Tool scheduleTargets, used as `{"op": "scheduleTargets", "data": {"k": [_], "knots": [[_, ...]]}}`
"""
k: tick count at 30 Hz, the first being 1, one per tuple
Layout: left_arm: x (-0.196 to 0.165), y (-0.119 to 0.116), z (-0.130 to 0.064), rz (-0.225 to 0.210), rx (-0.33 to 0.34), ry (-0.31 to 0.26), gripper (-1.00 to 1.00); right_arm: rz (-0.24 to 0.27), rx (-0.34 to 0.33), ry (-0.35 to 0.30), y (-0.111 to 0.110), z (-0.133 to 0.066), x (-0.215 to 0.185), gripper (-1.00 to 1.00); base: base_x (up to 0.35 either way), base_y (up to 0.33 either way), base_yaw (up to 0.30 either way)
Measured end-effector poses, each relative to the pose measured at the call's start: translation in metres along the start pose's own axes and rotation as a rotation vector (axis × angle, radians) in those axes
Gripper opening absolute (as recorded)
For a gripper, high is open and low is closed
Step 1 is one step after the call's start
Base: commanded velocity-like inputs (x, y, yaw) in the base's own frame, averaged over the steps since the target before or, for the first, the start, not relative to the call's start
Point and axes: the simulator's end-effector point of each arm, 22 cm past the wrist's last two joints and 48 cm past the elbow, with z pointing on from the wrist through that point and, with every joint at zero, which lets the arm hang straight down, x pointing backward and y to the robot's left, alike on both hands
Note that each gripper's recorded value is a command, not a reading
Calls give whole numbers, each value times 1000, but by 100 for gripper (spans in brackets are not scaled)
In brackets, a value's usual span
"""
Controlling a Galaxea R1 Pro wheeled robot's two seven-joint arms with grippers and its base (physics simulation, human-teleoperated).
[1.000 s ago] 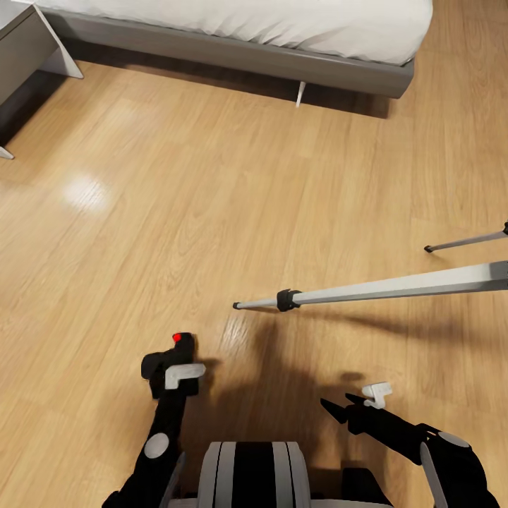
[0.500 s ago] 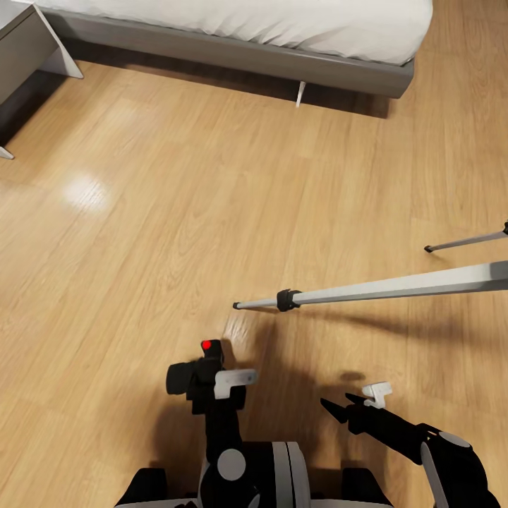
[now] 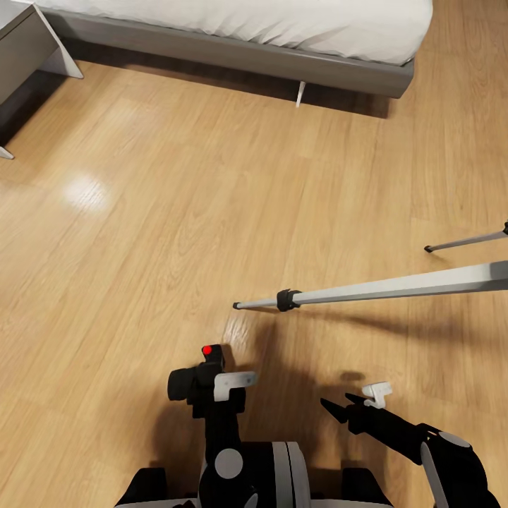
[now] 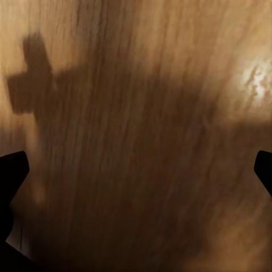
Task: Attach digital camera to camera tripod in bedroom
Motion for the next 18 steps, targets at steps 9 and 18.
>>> {"op": "scheduleTargets", "data": {"k": [9,18], "knots": [[-12,3,-6,-9,-2,-26,-100,-15,-4,-23,6,-6,-11,100,0,0,0],[-25,4,-15,-23,6,-51,-100,-36,-9,-53,14,-15,-24,100,0,0,0]]}}
